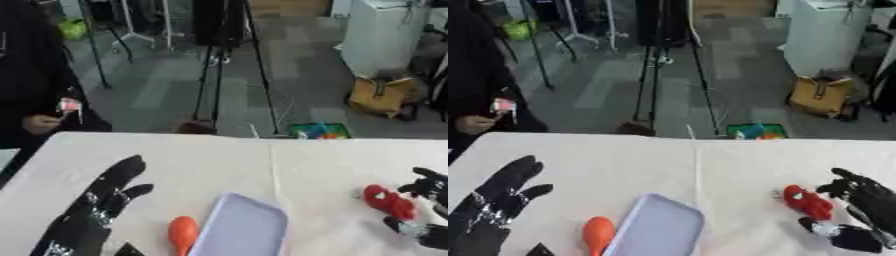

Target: Pick up objects on the table and place them in the box.

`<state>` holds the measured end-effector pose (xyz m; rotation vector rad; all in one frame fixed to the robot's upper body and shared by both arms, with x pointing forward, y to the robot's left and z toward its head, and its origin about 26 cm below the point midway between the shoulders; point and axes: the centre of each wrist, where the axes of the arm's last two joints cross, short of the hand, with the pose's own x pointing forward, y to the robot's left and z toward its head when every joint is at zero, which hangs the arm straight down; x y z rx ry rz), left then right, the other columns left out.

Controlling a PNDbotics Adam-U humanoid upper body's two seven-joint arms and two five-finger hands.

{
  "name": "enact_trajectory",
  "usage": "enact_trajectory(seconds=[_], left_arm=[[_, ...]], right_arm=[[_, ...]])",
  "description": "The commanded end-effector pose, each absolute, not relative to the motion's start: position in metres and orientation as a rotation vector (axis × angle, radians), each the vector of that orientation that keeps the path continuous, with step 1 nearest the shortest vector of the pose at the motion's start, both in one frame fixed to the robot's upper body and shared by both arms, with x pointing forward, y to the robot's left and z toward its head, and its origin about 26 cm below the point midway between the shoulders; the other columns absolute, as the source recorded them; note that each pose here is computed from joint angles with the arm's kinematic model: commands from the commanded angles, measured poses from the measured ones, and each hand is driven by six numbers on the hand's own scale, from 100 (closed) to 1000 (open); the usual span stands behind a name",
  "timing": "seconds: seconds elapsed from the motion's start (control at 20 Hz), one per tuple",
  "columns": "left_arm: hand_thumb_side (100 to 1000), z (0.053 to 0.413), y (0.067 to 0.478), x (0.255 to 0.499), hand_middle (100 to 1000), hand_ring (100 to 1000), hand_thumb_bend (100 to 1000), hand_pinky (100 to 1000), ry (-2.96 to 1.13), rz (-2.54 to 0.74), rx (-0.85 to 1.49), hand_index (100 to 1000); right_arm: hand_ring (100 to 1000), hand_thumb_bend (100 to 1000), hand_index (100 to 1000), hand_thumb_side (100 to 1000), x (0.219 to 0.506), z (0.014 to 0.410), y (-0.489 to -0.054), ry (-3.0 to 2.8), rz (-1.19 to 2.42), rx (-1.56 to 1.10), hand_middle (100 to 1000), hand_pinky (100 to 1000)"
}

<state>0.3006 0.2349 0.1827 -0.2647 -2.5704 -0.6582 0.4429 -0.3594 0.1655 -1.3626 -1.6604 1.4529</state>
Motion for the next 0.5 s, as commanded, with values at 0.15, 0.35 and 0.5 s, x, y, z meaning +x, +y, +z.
enact_trajectory(seconds=[0.15,0.35,0.5], left_arm=[[1000,0.1893,0.2358,0.2991,958,1000,137,899,-2.586,-0.684,-0.262,924],[1000,0.1895,0.2358,0.2992,958,1000,137,899,-2.587,-0.684,-0.262,924],[1000,0.1895,0.2358,0.2992,958,1000,137,899,-2.587,-0.684,-0.262,924]], right_arm=[[981,545,814,966,0.4427,0.1812,-0.3623,-1.676,1.455,-1.405,606,865],[981,545,813,966,0.4425,0.1819,-0.3626,-1.676,1.455,-1.406,606,865],[981,543,813,965,0.4423,0.182,-0.363,-1.677,1.454,-1.407,606,864]])
